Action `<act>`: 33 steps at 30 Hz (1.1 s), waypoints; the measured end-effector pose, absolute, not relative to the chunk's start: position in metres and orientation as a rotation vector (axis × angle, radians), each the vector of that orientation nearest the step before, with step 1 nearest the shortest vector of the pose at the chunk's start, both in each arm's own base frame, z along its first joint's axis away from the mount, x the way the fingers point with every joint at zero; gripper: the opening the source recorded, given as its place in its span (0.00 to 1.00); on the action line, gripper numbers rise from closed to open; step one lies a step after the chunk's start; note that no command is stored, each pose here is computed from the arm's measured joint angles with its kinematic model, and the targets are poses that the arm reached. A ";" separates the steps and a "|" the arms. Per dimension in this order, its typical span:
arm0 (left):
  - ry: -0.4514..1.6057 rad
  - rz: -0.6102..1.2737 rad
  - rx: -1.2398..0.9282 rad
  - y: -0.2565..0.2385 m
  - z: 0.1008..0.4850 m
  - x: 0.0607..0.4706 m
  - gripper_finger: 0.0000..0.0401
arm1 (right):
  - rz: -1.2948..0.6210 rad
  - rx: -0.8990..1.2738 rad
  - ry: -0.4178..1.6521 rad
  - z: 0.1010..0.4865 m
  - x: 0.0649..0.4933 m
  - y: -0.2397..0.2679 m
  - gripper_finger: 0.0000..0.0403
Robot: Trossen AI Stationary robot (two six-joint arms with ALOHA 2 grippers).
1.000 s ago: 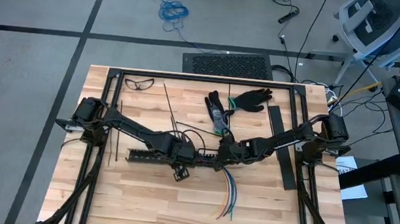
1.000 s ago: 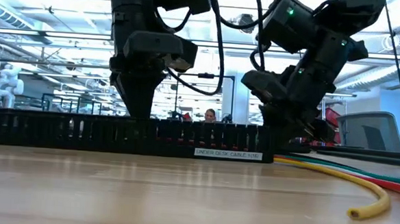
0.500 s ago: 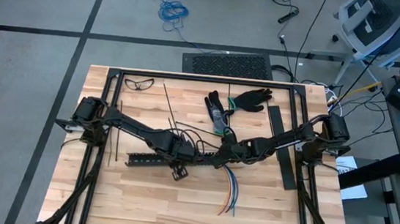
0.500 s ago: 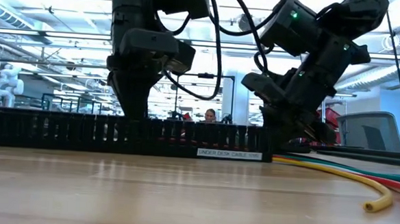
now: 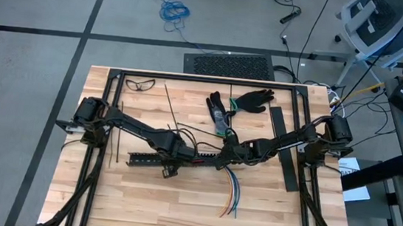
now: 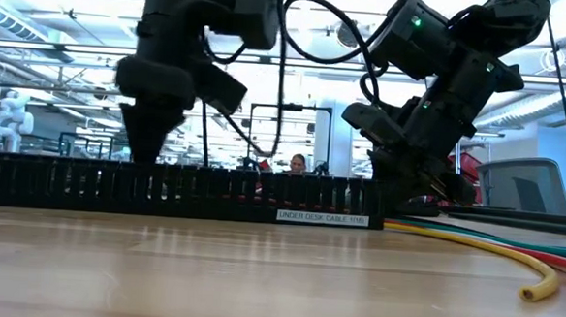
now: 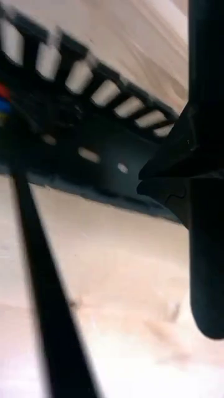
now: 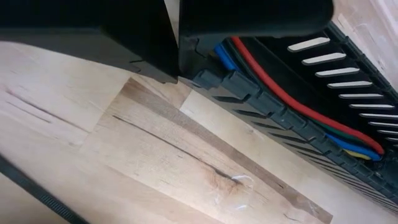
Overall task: Ziptie cables
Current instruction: Put the zip tied cable wires into the black cable duct
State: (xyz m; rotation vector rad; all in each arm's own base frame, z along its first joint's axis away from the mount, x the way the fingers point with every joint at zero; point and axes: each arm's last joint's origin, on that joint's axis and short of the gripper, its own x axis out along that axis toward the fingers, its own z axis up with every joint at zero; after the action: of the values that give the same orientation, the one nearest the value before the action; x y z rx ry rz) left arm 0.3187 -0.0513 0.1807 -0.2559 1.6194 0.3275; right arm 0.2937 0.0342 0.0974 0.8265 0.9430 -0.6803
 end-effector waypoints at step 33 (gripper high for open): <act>1.312 0.016 -0.203 -0.030 0.203 0.347 0.34 | -0.657 0.829 0.945 0.097 0.294 0.035 0.00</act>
State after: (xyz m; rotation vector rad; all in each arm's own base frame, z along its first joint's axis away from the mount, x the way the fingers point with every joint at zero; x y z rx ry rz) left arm 0.3472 -0.0304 0.2025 -0.2032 1.3121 0.0157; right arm 0.2937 0.0349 0.0970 0.8286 0.9449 -0.6572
